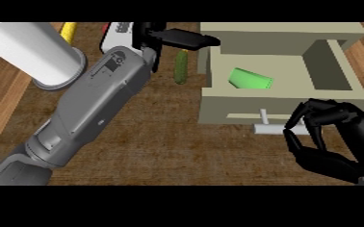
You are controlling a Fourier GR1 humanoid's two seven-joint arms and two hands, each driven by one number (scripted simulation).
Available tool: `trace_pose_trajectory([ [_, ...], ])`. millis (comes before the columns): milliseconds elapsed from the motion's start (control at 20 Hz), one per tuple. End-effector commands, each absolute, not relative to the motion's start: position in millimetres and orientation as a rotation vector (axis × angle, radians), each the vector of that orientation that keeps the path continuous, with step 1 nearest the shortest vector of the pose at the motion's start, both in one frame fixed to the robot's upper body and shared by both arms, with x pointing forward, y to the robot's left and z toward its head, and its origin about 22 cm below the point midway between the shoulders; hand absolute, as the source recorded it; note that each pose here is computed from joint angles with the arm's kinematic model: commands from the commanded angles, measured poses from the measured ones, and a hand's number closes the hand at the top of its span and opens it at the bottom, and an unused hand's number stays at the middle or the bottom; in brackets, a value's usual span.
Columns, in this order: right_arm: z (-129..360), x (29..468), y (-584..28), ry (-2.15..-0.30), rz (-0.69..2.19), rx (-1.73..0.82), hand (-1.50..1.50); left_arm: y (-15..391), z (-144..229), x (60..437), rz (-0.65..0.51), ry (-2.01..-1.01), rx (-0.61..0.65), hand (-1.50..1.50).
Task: Pick up the cup, place it into the drawer and close the drawer
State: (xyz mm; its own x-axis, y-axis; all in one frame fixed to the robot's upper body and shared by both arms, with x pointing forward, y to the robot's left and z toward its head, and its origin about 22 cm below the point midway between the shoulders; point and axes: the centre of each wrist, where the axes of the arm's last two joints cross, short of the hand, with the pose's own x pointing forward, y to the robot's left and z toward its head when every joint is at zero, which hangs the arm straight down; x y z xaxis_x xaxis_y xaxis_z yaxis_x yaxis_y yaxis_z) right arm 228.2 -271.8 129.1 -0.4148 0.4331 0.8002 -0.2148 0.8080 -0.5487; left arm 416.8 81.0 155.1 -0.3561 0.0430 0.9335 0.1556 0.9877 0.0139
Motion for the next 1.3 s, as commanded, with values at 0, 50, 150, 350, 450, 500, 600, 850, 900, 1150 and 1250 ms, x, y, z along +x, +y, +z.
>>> trace_pose_trajectory([
  [0,106.0,245.4,-266.5,-1.839,0.77,-0.253,1.5,112.7,171.8,409.7,-0.074,-1.912,-0.153,-1.5],
  [50,106.4,232.9,-251.6,-1.837,0.772,-0.269,1.5,145.2,153.2,407.8,-0.058,-1.929,-0.137,-1.5],
  [150,110.4,250.3,-242.1,-1.865,0.803,-0.293,1.5,149.6,149.1,400.5,-0.051,-1.924,-0.118,-1.5],
  [350,80.2,264.4,-242.9,-1.756,1.018,-0.412,1.5,167.7,141.8,383.5,-0.06,-1.923,-0.154,-1.5],
  [450,75.1,265.2,-224.0,-1.725,1.112,-0.487,1.5,178.1,128.8,377.5,-0.039,-1.894,-0.144,-1.5],
  [500,70.8,281.2,-241.9,-1.671,1.16,-0.52,1.5,177.4,132.2,375.5,-0.038,-1.916,-0.137,-1.5],
  [600,57.6,276.1,-217.2,-1.684,1.232,-0.55,1.5,209.0,123.9,370.8,-0.016,-1.899,-0.113,-1.5],
  [850,20.3,319.8,-211.3,-1.627,1.316,-0.66,1.5,233.1,115.4,355.9,-0.015,-1.903,-0.168,-1.5],
  [900,5.2,315.9,-210.7,-1.604,1.343,-0.643,1.5,241.3,114.8,349.2,-0.017,-1.899,-0.148,-1.5],
  [1150,5.1,367.6,-212.9,-1.607,1.285,-0.621,1.5,262.4,114.9,354.7,0.016,-1.895,-0.111,-1.5],
  [1250,-17.3,369.5,-207.7,-1.566,1.3,-0.636,1.5,271.0,106.7,337.2,-0.006,-1.928,-0.109,-1.5],
])
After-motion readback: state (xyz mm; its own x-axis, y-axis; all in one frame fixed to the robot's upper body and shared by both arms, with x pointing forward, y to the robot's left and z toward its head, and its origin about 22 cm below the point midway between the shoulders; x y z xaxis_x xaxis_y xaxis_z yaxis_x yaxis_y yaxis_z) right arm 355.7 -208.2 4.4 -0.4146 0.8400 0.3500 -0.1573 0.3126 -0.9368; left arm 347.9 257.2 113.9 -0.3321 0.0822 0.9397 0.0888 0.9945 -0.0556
